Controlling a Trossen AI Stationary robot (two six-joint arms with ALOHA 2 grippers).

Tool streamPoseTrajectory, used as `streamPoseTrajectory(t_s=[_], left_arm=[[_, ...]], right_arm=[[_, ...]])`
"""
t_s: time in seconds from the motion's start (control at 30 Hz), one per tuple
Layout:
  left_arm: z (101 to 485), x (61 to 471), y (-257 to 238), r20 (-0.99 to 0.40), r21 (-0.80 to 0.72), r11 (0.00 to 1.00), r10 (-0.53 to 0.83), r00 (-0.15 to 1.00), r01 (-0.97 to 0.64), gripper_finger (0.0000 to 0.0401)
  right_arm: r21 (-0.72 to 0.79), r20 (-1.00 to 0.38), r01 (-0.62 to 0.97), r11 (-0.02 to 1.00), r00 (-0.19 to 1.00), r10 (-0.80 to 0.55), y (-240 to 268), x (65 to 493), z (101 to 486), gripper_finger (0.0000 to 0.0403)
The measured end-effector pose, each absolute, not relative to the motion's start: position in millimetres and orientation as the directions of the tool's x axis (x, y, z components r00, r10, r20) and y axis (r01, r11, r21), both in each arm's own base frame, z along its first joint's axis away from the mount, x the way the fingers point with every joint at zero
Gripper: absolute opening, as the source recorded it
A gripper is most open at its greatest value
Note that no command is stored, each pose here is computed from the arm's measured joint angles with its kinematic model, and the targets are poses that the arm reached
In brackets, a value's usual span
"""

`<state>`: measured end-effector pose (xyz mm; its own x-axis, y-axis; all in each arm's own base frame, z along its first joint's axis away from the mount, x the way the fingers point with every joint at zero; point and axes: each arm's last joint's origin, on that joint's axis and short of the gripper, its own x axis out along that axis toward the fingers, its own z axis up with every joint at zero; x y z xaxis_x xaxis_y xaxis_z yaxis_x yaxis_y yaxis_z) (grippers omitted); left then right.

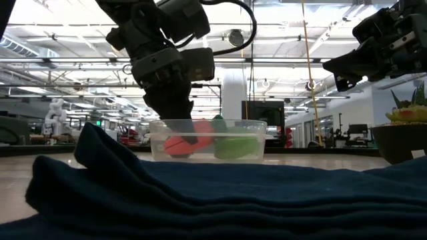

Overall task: Pick and placing Produce into tupperware
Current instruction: Put the carrot into the bin

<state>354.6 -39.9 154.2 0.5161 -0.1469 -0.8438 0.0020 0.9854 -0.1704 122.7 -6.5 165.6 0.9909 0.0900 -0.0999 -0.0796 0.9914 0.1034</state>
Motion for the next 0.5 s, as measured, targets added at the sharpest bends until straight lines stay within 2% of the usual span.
streamPoseTrajectory(t_s=[0.27, 0.5], left_arm=[[154.2, 354.4, -41.0, -0.841, -0.14, 0.984, -0.179, 0.511, 0.114, 0.0166], [154.2, 354.4, -40.9, -0.841, -0.124, 0.982, -0.179, 0.511, 0.14, 0.0166]], right_arm=[[0.095, -0.1, -0.081, 0.992, 0.991, 0.09, -6.5, 122.7, 165.5, 0.0], [0.093, -0.1, -0.081, 0.992, 0.991, 0.09, -6.5, 122.7, 165.5, 0.0]])
